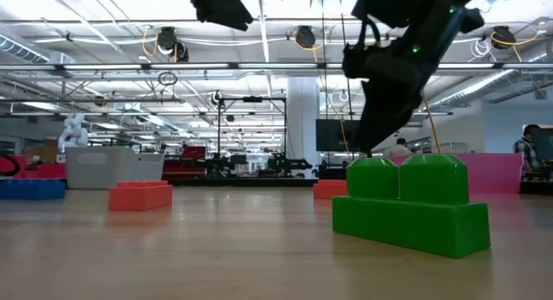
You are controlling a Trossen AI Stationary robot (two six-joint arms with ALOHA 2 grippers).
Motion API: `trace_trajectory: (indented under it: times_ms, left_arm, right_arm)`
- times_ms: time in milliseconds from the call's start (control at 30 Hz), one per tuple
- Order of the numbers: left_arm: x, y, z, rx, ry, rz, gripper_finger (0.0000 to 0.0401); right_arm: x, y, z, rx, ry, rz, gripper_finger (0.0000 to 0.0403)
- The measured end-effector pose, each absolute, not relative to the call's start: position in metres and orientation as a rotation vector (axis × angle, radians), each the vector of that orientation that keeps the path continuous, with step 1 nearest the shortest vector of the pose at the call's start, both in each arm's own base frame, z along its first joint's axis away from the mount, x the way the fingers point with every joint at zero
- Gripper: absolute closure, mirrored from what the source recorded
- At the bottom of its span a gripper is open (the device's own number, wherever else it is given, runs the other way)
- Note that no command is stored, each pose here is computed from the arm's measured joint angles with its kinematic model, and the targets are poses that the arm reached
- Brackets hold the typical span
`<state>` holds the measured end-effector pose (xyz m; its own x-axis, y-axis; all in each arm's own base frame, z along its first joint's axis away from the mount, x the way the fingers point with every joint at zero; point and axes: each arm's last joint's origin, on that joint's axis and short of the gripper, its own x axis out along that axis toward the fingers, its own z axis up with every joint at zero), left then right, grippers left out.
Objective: Sort & place blocks by color
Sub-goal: Put the orange gamepiece into the gray bin
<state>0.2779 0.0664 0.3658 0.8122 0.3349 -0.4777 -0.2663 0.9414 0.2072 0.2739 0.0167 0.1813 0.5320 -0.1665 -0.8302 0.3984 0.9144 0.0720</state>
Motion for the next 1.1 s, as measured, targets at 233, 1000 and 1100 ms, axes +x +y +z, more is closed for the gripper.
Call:
trace_trajectory:
  times_ms: [233, 1000, 1100]
  left_arm:
    - [0.279, 0.062, 0.366, 0.137, 0.526, 0.305, 0.0178]
    - [0.283, 0.064, 0.362, 0.153, 0.484, 0.31, 0.0178]
    - [0.284, 0.064, 0.364, 0.134, 0.456, 0.316, 0.0178]
  right_arm:
    - [0.289, 0.014, 0.152, 0.215, 1.002, -0.335, 0.0124]
    - [0.295, 0.024, 0.157, 0.135, 0.899, -0.358, 0.0124]
    - [0.295, 0.024, 0.154, 0.164, 0.913, -0.381, 0.0124]
